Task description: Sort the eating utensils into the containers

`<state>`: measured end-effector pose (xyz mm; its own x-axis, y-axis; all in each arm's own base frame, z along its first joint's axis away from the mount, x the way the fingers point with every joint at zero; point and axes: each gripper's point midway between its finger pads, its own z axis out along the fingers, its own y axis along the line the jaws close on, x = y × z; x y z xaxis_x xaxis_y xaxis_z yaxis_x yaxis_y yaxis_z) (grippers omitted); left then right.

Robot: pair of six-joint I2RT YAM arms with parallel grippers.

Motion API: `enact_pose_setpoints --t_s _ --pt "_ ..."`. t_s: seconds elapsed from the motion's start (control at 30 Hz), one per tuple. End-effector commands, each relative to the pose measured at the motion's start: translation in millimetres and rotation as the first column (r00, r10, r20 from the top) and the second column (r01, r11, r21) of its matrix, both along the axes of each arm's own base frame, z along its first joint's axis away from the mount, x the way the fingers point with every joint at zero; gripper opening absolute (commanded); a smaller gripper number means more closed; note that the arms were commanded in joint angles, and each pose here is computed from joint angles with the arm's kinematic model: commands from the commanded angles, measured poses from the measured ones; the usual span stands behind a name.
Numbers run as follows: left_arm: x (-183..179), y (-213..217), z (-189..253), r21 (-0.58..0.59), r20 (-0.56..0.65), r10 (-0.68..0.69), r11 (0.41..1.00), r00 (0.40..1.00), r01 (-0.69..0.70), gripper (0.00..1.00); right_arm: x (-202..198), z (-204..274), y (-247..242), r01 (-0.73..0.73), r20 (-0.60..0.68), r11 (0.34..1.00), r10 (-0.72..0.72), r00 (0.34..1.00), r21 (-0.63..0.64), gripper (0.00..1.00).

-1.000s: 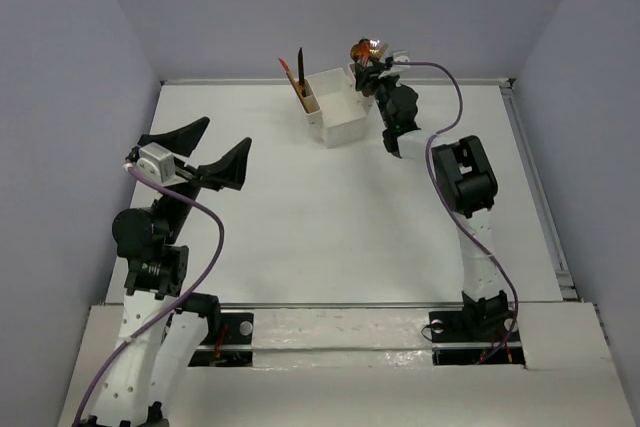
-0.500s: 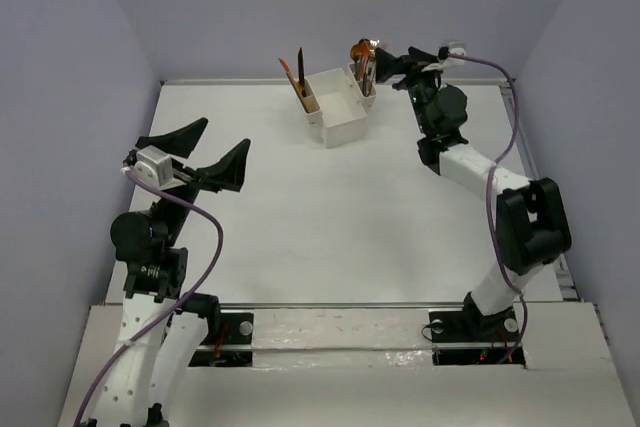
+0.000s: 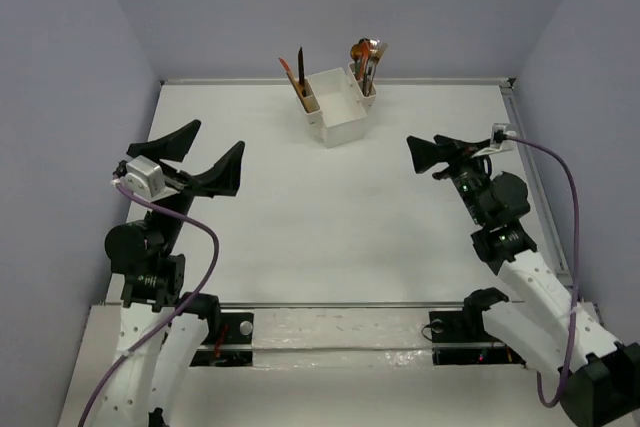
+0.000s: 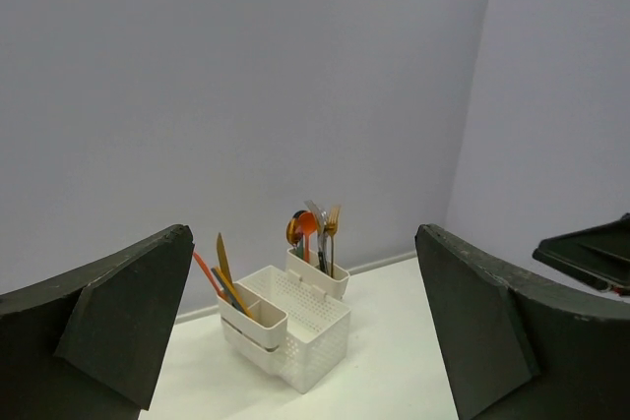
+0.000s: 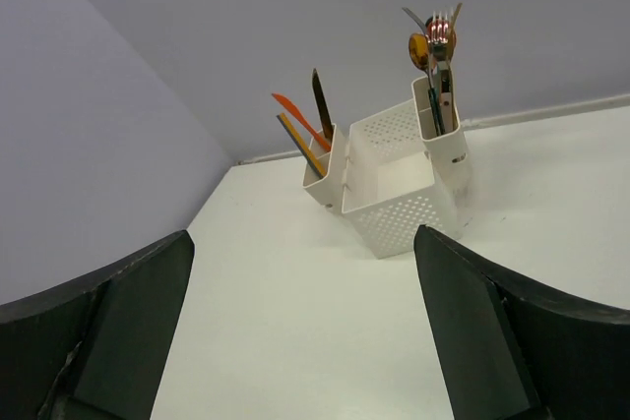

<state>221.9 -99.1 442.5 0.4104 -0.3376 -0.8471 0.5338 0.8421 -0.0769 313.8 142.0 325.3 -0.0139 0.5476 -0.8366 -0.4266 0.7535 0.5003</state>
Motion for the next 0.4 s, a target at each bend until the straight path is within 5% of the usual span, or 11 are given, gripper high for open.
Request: enact_pose_setpoints --t_s 0.0,0.37 --pt "-12 6 23 -0.027 0.08 0.02 0.999 0.997 -0.018 0.99 -33 -21 -19 0.037 -0.079 0.998 -0.041 0.996 -0.05 1.0" --pt "-7 5 19 -0.031 0.063 0.017 0.999 0.998 -0.015 0.99 -36 -27 -24 0.049 -0.123 0.993 -0.062 0.99 -0.106 1.0"
